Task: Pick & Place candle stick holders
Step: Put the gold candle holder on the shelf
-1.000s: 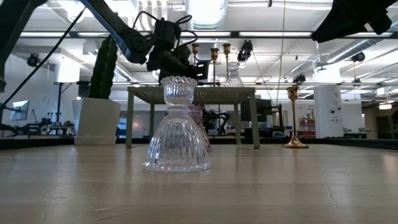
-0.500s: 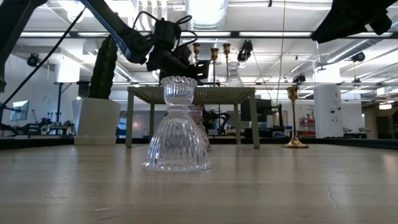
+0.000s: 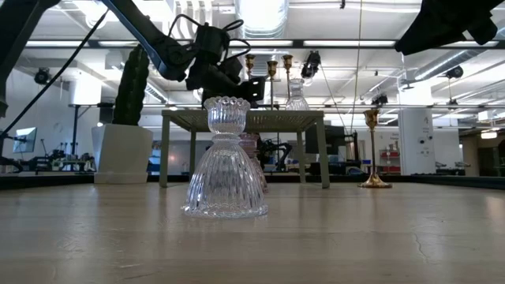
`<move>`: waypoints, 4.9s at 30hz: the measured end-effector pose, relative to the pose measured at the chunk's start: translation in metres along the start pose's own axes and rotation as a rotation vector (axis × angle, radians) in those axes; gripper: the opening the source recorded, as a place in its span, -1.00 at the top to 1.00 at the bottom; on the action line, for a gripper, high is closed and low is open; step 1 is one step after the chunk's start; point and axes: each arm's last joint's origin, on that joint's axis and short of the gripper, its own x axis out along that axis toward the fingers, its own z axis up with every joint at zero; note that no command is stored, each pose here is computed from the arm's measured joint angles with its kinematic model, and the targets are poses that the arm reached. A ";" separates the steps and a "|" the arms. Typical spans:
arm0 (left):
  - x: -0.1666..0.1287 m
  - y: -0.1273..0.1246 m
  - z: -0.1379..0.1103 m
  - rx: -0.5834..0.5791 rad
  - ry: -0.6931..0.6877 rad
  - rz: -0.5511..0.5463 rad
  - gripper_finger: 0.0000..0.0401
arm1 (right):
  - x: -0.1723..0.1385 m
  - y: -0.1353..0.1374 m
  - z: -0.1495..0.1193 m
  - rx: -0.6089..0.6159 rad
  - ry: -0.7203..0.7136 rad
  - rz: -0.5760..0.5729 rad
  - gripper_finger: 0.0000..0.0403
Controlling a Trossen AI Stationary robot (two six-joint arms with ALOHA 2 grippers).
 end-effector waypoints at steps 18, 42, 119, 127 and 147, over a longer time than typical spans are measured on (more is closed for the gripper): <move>-0.045 0.001 0.039 0.078 0.108 -0.043 -0.04 | 0.000 0.000 0.000 -0.009 0.000 0.001 0.41; -0.215 0.015 0.039 0.091 -0.132 -0.395 -0.04 | 0.060 0.016 -0.101 0.020 -0.136 -0.048 0.50; -0.215 0.029 0.012 0.097 -0.186 -0.342 -0.03 | 0.202 -0.028 -0.096 0.175 -0.172 -0.565 0.26; -0.215 0.029 0.012 0.097 -0.186 -0.342 -0.03 | 0.208 -0.036 -0.094 0.190 -0.173 -0.610 0.37; -0.214 0.029 0.007 0.131 -0.145 -0.343 -0.03 | 0.183 -0.026 -0.093 0.144 -0.135 -0.492 0.96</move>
